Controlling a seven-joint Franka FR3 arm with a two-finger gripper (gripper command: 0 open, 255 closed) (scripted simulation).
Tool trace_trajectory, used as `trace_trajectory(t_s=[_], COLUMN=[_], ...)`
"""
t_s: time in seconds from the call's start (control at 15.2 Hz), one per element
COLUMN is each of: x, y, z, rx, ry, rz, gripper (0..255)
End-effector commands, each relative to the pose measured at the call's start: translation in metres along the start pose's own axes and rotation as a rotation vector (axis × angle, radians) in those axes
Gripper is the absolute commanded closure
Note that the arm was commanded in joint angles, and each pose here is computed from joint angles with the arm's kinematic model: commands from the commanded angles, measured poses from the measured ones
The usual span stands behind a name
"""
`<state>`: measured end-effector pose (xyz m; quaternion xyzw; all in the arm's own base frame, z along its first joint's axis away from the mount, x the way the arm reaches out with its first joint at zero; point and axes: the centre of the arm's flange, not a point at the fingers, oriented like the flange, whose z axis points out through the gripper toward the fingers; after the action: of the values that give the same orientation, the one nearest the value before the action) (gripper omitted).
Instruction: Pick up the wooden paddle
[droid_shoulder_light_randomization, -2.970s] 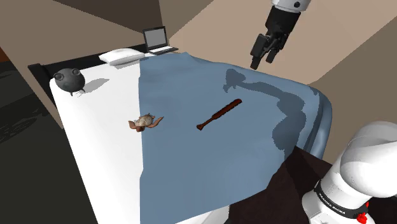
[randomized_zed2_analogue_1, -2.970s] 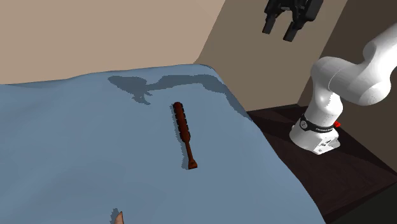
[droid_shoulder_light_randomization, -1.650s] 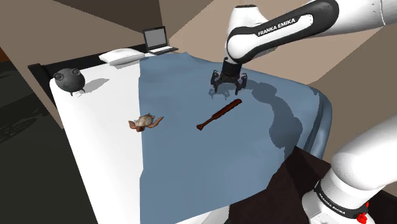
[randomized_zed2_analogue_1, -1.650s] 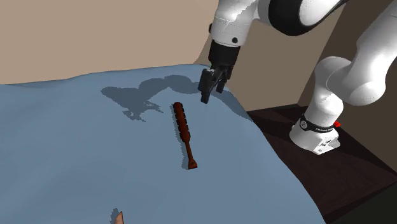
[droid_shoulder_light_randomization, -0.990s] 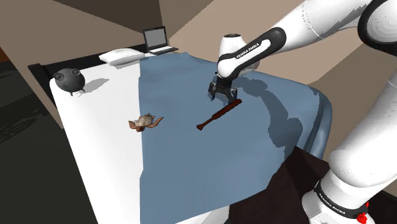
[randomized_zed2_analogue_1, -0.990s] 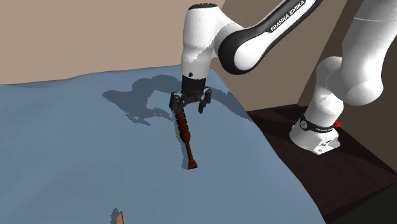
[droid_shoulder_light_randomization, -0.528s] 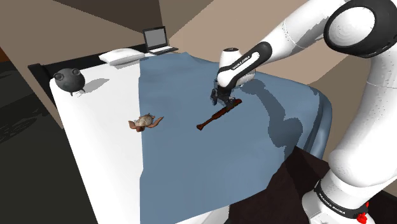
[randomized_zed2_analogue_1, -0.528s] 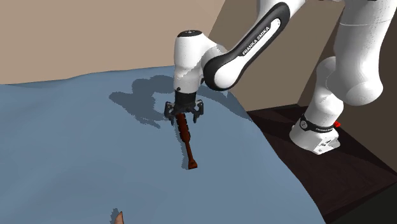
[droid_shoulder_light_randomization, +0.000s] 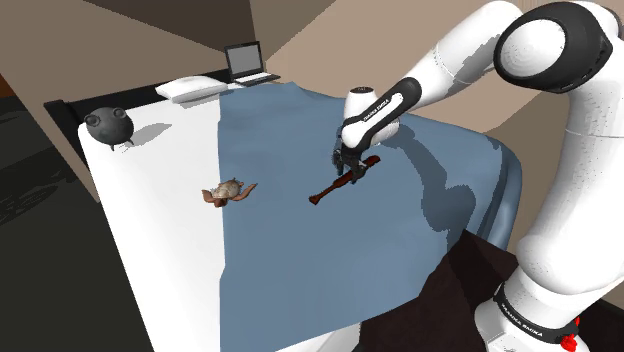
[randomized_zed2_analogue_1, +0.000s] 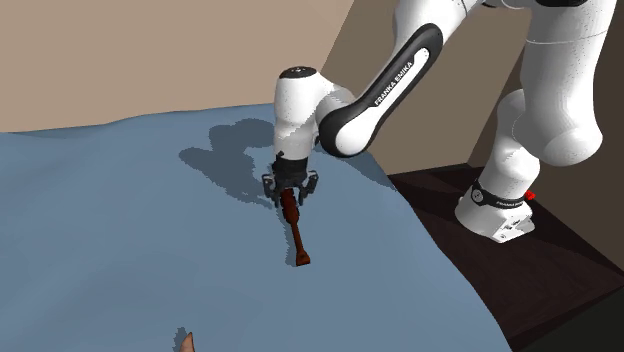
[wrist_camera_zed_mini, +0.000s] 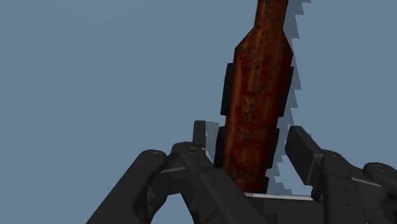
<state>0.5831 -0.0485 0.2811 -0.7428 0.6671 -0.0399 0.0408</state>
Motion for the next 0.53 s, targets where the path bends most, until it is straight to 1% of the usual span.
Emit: trace_trajectory(t_s=[0.0, 0.46], x=[-0.0003, -0.0019], y=[0.0002, 0.0010], z=[0.0012, 0.0009], rx=[0.000, 0.000], ry=[0.000, 0.000], rz=[0.000, 0.000], gripper=[255, 255])
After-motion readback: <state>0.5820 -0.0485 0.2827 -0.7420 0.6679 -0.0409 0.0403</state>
